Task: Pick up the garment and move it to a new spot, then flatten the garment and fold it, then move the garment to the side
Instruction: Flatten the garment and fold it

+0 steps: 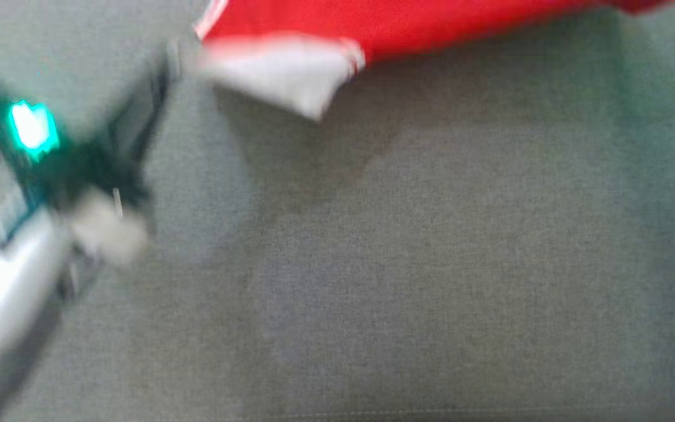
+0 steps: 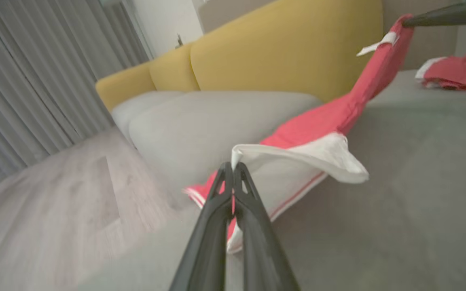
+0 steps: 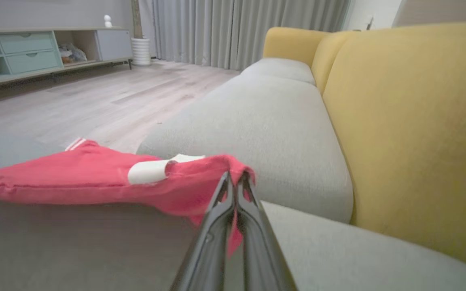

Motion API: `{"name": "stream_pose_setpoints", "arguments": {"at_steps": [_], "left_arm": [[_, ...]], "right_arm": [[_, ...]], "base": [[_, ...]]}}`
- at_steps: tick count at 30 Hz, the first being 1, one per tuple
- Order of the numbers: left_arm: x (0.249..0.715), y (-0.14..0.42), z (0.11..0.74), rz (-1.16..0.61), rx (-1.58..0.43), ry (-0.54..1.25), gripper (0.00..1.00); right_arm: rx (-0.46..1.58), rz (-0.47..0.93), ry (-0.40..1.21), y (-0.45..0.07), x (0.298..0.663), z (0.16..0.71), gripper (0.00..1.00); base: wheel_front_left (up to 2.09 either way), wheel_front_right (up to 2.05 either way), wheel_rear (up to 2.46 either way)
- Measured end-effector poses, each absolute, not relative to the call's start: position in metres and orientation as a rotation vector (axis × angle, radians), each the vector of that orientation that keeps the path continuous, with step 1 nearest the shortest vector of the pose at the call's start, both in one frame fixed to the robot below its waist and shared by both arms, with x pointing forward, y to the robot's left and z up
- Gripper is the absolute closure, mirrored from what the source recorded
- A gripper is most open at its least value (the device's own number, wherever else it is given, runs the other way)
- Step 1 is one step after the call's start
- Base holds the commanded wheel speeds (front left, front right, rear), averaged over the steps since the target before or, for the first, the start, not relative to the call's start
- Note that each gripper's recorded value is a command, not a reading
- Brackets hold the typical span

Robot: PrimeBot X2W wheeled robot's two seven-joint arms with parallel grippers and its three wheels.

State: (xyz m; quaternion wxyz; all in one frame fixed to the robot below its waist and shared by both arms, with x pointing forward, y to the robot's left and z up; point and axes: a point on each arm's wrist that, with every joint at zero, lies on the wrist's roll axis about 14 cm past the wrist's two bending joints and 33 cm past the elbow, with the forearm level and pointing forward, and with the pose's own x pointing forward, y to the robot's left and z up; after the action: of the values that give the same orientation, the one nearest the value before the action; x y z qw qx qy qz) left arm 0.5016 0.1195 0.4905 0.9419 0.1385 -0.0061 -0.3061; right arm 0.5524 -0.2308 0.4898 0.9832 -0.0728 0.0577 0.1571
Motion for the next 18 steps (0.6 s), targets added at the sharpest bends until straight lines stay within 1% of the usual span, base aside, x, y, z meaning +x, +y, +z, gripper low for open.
{"name": "stream_pose_setpoints", "arguments": {"at_steps": [4, 6, 9, 10, 13, 18], "left_arm": [[0.421, 0.124, 0.442, -0.626, 0.191, 0.165, 1.0], [0.386, 0.121, 0.429, -0.624, 0.143, 0.228, 1.0], [0.345, 0.118, 0.418, -0.618, 0.085, 0.299, 1.0], [0.345, 0.118, 0.418, -0.618, 0.085, 0.299, 1.0], [0.318, 0.117, 0.414, -0.608, 0.044, 0.342, 1.0], [0.301, 0.12, 0.42, -0.587, 0.019, 0.342, 1.0]], "right_arm": [[-0.119, 0.308, 0.207, -0.241, 0.501, 0.46, 1.0], [-0.101, 0.311, 0.25, -0.242, 0.474, 0.447, 1.0], [-0.071, 0.301, 0.294, -0.246, 0.44, 0.435, 1.0], [-0.071, 0.301, 0.294, -0.246, 0.44, 0.435, 1.0], [-0.052, 0.285, 0.321, -0.249, 0.413, 0.428, 1.0], [-0.012, 0.285, 0.339, -0.24, 0.378, 0.421, 1.0]], "base": [[0.0, 0.0, 0.0], [0.0, 0.0, 0.0], [0.0, 0.0, 0.0], [0.0, 0.0, 0.0], [0.0, 0.0, 0.0], [0.0, 0.0, 0.0]]}}
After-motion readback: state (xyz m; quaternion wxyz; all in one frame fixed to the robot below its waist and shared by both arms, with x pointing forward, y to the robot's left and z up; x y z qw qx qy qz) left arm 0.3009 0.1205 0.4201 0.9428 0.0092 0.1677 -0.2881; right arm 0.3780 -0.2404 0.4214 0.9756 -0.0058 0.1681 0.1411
